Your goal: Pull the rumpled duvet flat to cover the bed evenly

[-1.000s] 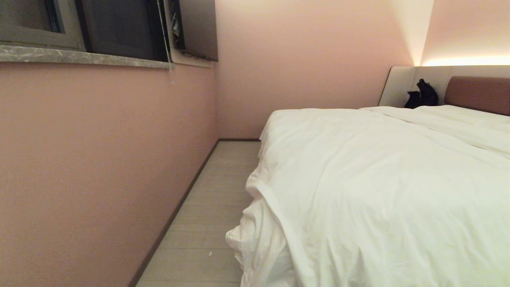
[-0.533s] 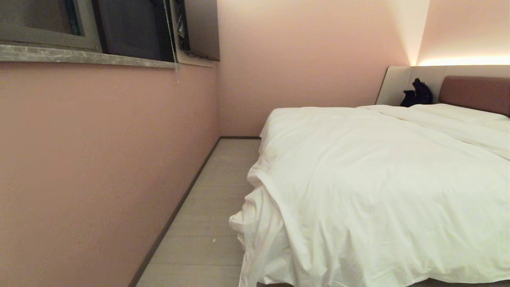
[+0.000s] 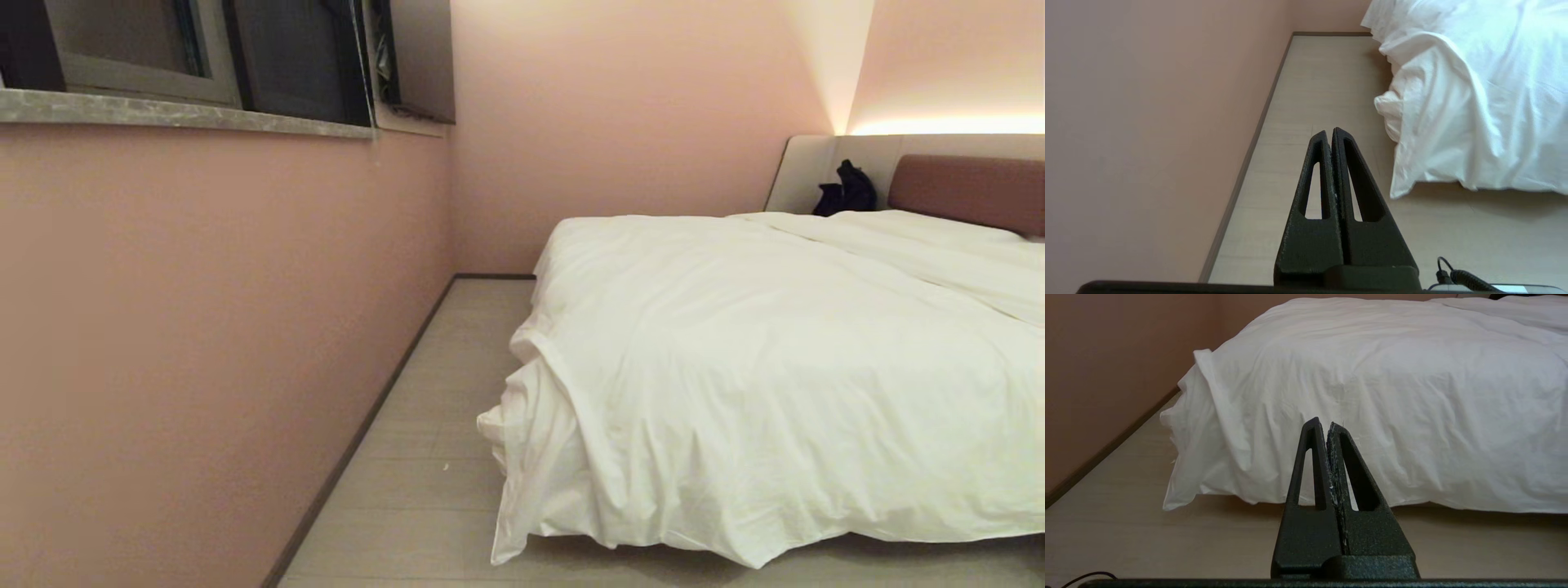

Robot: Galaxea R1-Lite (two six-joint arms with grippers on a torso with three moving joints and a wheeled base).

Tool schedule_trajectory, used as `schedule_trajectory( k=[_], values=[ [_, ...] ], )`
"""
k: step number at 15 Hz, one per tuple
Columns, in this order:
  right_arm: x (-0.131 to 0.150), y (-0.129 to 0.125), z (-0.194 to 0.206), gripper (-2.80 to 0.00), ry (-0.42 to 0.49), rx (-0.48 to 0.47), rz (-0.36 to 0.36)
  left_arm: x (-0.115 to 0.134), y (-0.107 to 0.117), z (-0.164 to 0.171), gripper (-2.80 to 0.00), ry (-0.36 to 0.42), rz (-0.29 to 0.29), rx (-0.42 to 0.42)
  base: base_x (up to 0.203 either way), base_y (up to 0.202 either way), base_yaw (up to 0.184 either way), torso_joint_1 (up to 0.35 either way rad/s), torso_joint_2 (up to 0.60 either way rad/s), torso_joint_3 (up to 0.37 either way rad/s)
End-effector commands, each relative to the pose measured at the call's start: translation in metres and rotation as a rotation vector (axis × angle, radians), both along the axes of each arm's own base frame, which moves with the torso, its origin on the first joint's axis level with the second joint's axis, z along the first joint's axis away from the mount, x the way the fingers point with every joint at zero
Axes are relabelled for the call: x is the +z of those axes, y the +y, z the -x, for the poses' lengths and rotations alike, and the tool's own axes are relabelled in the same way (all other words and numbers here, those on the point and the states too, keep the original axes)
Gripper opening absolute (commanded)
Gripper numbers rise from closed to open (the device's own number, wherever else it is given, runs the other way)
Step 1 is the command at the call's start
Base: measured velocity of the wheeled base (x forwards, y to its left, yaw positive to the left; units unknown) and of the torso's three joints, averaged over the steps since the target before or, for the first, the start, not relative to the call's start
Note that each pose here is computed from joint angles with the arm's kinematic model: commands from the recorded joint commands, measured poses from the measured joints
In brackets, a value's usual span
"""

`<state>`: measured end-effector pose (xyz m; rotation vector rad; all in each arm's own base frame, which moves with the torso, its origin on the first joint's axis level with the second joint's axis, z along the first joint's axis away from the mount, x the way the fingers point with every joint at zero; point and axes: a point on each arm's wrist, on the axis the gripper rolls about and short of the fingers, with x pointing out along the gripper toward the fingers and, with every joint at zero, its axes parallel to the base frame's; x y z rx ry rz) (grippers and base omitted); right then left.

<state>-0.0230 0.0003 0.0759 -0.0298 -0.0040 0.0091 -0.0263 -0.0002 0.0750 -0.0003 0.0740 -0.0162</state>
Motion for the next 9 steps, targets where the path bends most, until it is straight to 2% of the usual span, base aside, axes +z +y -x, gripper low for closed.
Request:
schedule_trajectory(
  k=[1,6,9],
  values=[
    [0.0001,0.0000,-0.0001,-2.80,0.001,0.002,0.001,-0.0001,0.0000,-0.0001,-2.80,0.002,0.001,0.001,-0.193,0.000,0.000,-0.001,0.00,0.007],
    [0.0001,0.0000,-0.0001,-2.80,0.001,0.002,0.001,-0.0001,0.0000,0.0000,-2.80,0.001,0.000,-0.001,-0.158,0.000,0.014,0.001,0.00,0.005],
    [0.0001,0.0000,-0.0001,-2.80,0.001,0.002,0.001,0.0003,0.0000,0.0001,-2.80,0.000,-0.001,-0.002,-0.021,0.000,-0.001,-0.002,0.00,0.001]
  ],
)
